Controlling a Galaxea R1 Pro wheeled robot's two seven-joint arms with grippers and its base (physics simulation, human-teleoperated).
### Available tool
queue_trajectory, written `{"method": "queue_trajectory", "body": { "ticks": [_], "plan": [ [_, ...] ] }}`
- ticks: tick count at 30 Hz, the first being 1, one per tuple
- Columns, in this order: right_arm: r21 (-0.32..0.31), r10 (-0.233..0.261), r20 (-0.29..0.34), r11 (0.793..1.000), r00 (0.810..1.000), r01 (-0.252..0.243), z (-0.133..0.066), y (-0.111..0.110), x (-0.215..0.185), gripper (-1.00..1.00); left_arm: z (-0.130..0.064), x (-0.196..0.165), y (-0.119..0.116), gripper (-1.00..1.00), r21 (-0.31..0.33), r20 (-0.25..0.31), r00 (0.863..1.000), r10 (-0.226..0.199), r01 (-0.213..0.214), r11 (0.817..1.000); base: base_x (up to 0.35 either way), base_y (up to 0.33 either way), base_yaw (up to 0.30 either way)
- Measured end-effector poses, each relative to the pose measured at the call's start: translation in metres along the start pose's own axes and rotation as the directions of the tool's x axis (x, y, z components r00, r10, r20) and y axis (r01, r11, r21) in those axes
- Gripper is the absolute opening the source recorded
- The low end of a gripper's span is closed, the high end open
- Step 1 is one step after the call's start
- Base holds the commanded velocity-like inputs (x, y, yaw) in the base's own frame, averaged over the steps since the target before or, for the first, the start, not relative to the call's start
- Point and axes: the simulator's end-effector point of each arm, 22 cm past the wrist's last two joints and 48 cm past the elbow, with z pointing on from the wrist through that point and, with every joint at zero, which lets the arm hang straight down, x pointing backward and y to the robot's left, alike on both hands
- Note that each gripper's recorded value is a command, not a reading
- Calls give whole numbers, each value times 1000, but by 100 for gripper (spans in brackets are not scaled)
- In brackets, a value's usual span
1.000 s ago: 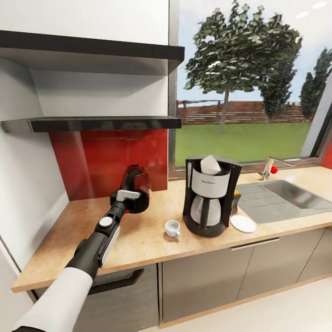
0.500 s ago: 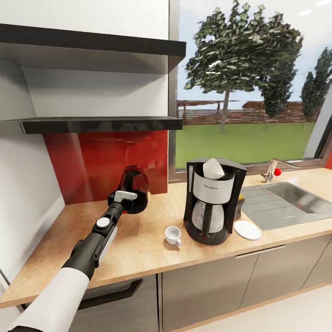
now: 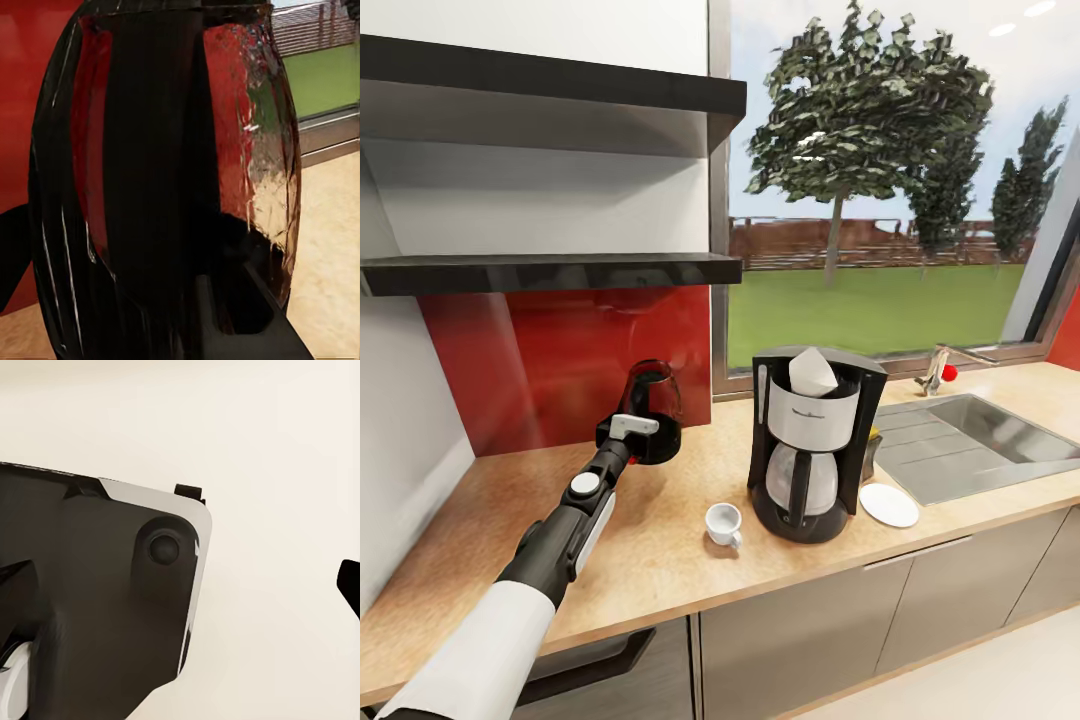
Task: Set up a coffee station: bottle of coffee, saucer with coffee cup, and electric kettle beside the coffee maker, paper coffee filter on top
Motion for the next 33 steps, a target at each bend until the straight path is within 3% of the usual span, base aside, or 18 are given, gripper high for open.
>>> {"method": "queue_trajectory", "body": {
  "ticks": [11,18,25,33],
  "plan": [
    [0,0,0,1000,1000,0,0,0,0,100,-4,18,-10,-100,18,-31,999,-9,10,1000,70,0,-111],
    [0,1,-2,1000,1000,-1,0,0,1,100,-16,45,-34,-100,58,-71,997,-4,8,998,0,0,-19],
    [0,1,0,1000,1000,-1,0,0,0,100,-17,42,-52,-100,81,-69,998,-12,18,997,0,0,-170],
    [0,0,0,1000,1000,0,0,0,0,100,-17,41,-55,-100,82,-68,998,-18,23,996,82,0,-9]
  ]
}}
